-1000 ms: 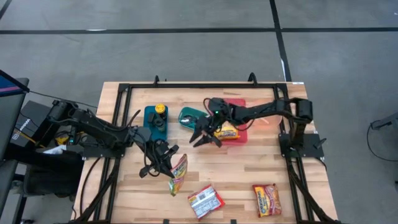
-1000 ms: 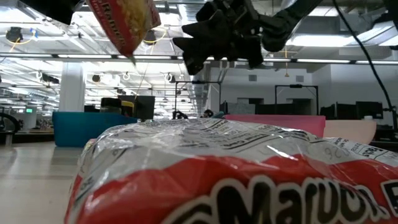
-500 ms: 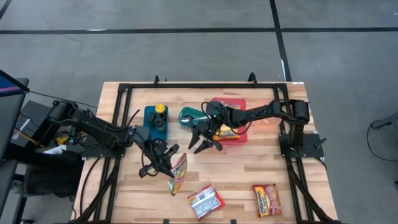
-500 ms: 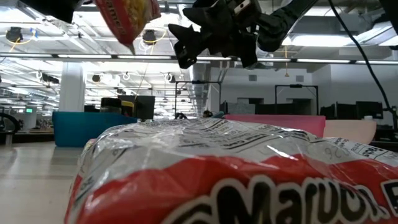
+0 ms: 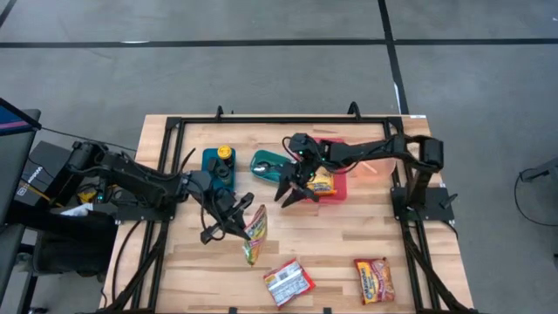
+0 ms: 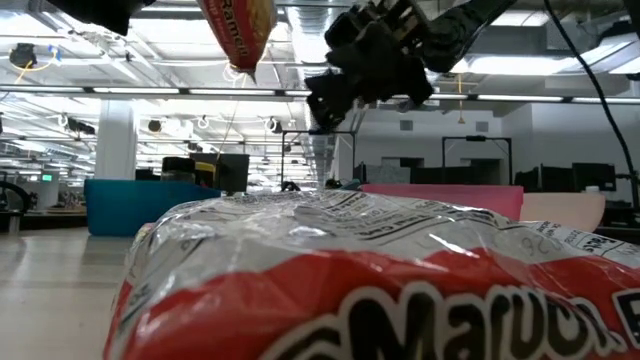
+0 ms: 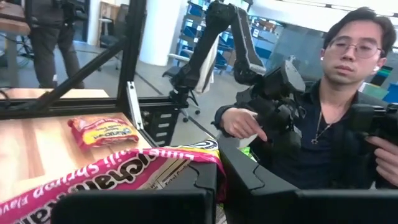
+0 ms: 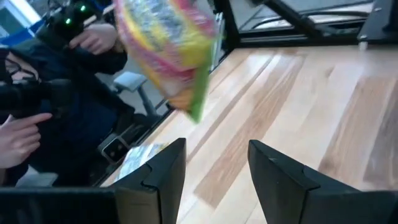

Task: Pick & Place Food Item
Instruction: Put the green noodle pack into the red bin

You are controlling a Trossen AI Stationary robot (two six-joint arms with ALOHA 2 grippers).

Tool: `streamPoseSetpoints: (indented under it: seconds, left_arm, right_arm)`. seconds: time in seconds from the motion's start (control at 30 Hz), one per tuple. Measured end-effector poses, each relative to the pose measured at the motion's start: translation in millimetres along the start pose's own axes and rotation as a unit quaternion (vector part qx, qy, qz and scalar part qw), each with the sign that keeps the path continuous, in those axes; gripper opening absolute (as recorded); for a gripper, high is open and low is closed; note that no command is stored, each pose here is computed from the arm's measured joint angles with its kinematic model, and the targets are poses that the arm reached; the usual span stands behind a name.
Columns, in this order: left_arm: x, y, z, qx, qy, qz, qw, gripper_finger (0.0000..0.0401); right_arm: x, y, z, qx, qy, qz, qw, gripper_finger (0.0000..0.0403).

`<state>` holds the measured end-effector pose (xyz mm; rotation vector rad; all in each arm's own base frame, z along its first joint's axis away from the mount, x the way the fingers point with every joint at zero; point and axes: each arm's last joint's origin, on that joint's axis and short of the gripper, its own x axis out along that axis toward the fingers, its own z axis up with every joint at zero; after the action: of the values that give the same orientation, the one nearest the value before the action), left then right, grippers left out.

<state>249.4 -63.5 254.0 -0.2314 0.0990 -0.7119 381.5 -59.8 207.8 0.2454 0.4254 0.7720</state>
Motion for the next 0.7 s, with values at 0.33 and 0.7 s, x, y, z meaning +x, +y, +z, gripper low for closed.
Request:
streamPoseSetpoints:
  seconds: [0.33,0.7]
  left_arm:
    - [22.7,28.7,-3.5,-0.013,0.019,-0.002,1.000,0.0000]
    - [37.9,49.7,4.9,0.042,0.018,0.006,0.999,0.0000]
  right_arm:
    - [-36.2,31.6,-34.5,-0.013,-0.015,-0.049,0.999,0.0169]
    - [-65.7,65.0,-56.8,-0.047,-0.069,-0.136,0.987,0.0169]
